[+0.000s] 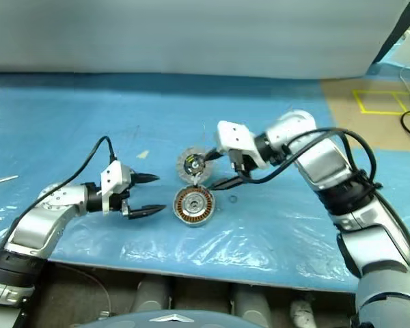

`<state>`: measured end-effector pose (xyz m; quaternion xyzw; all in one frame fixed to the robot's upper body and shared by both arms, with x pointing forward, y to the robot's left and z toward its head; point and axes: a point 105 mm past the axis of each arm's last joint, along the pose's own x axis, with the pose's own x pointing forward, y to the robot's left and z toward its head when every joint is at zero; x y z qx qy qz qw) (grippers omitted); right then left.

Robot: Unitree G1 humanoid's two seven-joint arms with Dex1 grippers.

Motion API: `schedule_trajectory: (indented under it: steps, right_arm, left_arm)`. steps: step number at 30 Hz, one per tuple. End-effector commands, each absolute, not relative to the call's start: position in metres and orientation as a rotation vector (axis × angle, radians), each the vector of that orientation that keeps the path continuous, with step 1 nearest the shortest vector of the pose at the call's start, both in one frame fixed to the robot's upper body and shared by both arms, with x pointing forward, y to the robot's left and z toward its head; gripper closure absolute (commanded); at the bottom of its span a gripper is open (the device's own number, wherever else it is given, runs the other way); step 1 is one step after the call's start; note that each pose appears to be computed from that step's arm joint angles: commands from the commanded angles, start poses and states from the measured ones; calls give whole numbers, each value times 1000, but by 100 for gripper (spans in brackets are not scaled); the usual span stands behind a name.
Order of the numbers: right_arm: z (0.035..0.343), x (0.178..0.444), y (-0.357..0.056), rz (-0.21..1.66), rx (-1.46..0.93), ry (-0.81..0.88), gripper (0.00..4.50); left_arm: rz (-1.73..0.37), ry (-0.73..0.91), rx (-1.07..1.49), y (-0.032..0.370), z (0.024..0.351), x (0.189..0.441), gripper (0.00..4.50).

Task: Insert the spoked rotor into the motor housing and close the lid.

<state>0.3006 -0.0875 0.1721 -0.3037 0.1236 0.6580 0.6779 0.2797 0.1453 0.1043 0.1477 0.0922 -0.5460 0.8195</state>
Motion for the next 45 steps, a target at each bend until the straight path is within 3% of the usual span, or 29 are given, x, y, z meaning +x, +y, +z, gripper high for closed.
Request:
schedule_trajectory:
  steps: [1, 5, 14, 19, 31, 45]
  right_arm:
    - [176, 305, -105, 1248, -619, 198, 87]
    - [162, 297, -117, 1037, -496, 184, 87]
    - [127, 283, -126, 788, -396, 241, 87]
    - [114, 273, -124, 788, -358, 289, 87]
    - [68, 280, -117, 900, -396, 382, 87]
    - [55, 280, -126, 893, -421, 401, 87]
  left_arm:
    - [-1177, 146, 314, 143, 119, 276, 0]
    - [-1193, 162, 318, 143, 117, 270, 0]
    - [-1177, 115, 252, 133, 121, 261, 0]
    - [-1172, 157, 230, 135, 113, 249, 0]
    - [-1166, 161, 254, 134, 113, 253, 0]
    - [-1156, 170, 281, 136, 109, 256, 0]
